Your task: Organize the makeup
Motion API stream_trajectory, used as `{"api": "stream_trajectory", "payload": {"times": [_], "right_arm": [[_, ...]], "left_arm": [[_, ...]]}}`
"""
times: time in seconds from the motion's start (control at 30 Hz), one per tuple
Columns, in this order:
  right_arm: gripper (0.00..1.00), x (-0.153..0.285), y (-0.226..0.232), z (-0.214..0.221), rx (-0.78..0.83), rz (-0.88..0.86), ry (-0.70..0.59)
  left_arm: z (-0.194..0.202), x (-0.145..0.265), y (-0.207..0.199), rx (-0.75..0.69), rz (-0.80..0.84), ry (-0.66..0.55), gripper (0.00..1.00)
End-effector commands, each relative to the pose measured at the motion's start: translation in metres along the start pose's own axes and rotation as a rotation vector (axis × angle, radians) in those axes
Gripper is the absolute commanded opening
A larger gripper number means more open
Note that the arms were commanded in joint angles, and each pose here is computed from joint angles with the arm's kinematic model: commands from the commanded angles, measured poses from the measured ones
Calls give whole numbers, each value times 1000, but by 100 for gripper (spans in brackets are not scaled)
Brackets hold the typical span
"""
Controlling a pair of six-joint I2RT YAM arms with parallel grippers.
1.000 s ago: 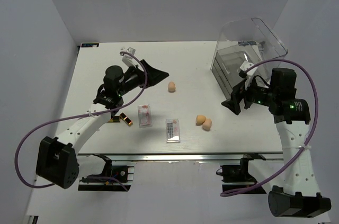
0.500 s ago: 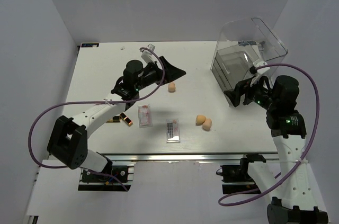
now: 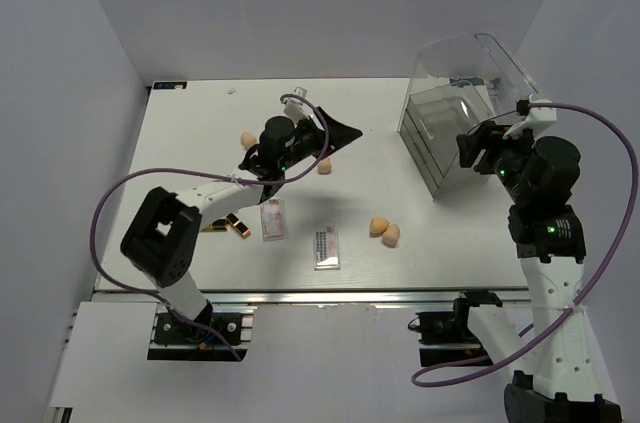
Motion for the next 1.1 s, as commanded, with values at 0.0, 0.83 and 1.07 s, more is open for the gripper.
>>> {"api": "stream_trajectory", "payload": {"times": [0.0,0.83,1.07], "right_arm": [[63,11,-7,-26,-22,114,-118],[12,28,6,-5,83,-54,-95],[12,31,3,-3,73,-22,-97]], "left_arm": [[-1,-18,-15,49,91,-40,64],[63,-160,23,200,173,63,56],[69,-180,35,247,174,54,53]]}}
Point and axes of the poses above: each gripper's point midway between its finger pads, its own x axis back along the fingers, its own y axis along the line the jaws close on, z = x × y, the point moved 10 cm from there along x, back along the fingers, and after that the axes turned 15 degrees about x, right-handed, at the moved point
